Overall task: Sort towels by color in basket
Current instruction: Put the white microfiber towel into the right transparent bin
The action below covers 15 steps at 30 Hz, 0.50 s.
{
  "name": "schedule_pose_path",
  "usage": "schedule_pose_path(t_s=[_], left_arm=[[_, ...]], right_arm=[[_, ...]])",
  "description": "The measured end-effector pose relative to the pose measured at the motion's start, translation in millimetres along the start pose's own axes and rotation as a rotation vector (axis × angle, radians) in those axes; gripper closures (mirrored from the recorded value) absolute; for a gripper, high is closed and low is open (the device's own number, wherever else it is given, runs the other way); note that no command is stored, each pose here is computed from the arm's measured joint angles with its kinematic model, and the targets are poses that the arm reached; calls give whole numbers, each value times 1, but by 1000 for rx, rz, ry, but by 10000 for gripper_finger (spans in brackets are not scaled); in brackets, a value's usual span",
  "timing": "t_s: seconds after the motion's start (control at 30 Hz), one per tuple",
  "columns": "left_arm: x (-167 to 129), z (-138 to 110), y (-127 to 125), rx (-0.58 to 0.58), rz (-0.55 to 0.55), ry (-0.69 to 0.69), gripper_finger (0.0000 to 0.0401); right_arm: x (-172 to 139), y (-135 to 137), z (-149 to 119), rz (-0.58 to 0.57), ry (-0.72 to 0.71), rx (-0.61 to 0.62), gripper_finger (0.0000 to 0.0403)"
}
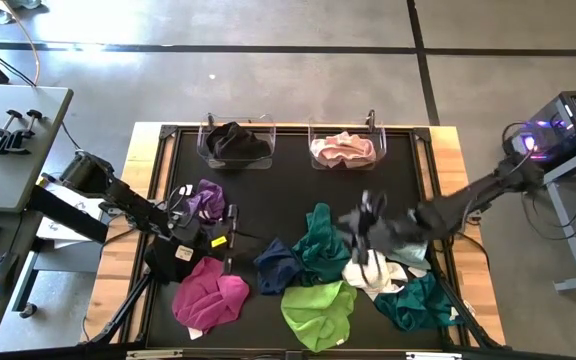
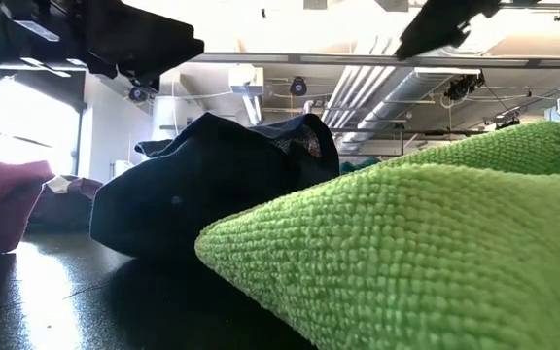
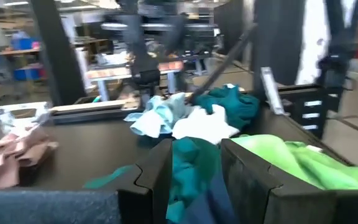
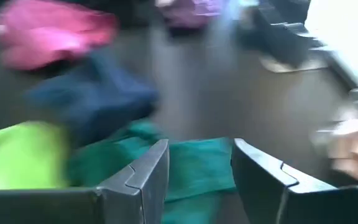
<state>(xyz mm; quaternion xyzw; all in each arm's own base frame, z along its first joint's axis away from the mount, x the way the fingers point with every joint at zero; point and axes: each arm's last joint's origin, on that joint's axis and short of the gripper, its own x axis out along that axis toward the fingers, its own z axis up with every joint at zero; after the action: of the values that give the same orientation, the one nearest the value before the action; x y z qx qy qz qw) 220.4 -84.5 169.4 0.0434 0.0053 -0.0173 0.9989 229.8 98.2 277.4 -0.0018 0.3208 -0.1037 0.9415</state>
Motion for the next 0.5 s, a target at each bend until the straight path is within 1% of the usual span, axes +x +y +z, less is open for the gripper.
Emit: schedule_pose_path(t_s=[0.07, 0.13, 0.23, 0.3, 0.37, 0.5], left_arm=[[0, 1, 2, -5, 44, -9, 279], [0, 2, 4, -10, 83, -17, 279], [1, 4, 6, -17, 105, -30, 279], [1, 5, 7, -22, 112, -41, 279], [1, 4, 8, -22, 118, -40, 279], [2, 4, 10, -22, 129, -39, 279]], right_arm=[[-5, 19, -8, 99, 26, -16, 238], [-10, 32, -14, 196, 61, -24, 238], [-15, 47, -23, 320, 137, 21, 238], [-18, 51, -26, 335, 167, 108, 238], [-20, 50, -29, 322, 211, 176, 237], [-21, 45, -43, 271, 406, 254, 237]])
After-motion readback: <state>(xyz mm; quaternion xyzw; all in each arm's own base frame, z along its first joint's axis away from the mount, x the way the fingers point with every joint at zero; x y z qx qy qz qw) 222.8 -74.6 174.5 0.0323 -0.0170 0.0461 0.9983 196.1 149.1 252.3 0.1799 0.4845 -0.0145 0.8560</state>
